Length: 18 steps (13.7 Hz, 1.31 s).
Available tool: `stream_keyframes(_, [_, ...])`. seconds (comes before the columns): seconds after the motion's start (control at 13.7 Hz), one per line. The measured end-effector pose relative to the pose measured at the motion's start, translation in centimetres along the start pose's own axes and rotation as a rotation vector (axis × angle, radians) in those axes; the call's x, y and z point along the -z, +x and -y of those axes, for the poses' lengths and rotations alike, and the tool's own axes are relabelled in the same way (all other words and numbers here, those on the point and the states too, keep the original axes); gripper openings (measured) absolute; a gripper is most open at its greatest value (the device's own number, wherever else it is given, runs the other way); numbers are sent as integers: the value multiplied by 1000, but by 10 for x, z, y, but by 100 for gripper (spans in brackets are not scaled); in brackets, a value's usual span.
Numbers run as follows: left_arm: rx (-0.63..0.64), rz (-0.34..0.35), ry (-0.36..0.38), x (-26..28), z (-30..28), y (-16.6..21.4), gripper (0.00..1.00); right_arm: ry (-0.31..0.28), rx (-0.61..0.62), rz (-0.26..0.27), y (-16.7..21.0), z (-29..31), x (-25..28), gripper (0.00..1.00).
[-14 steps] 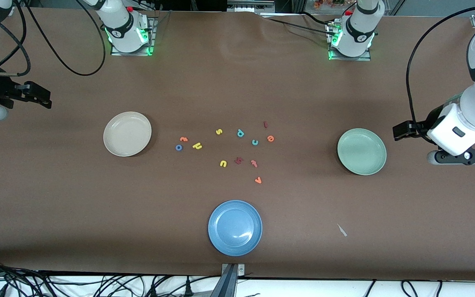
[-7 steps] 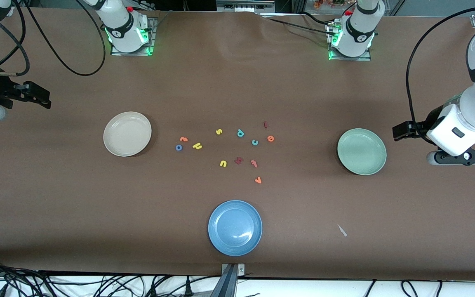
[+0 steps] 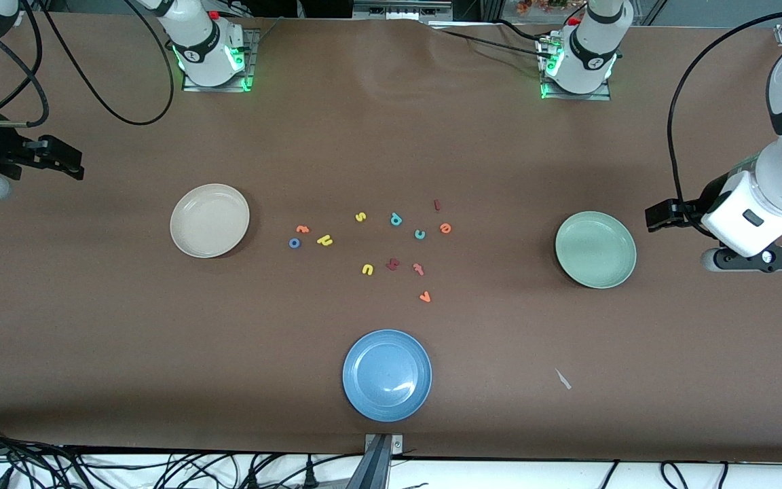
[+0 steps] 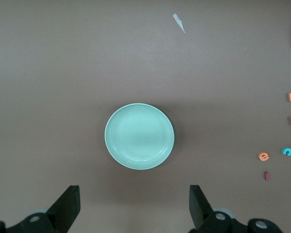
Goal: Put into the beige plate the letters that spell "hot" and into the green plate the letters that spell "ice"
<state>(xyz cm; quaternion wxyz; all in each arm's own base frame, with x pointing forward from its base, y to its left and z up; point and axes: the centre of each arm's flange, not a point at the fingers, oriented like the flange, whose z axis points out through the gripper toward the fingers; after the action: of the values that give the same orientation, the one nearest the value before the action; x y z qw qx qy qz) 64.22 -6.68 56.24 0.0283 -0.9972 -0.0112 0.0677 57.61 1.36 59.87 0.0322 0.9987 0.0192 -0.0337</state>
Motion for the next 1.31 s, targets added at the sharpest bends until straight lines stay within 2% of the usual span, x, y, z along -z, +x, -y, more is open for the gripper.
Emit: stream_keyframes(1.31, [-15, 18, -1, -11, -9, 4, 100, 1, 4, 0, 0, 2, 0, 100])
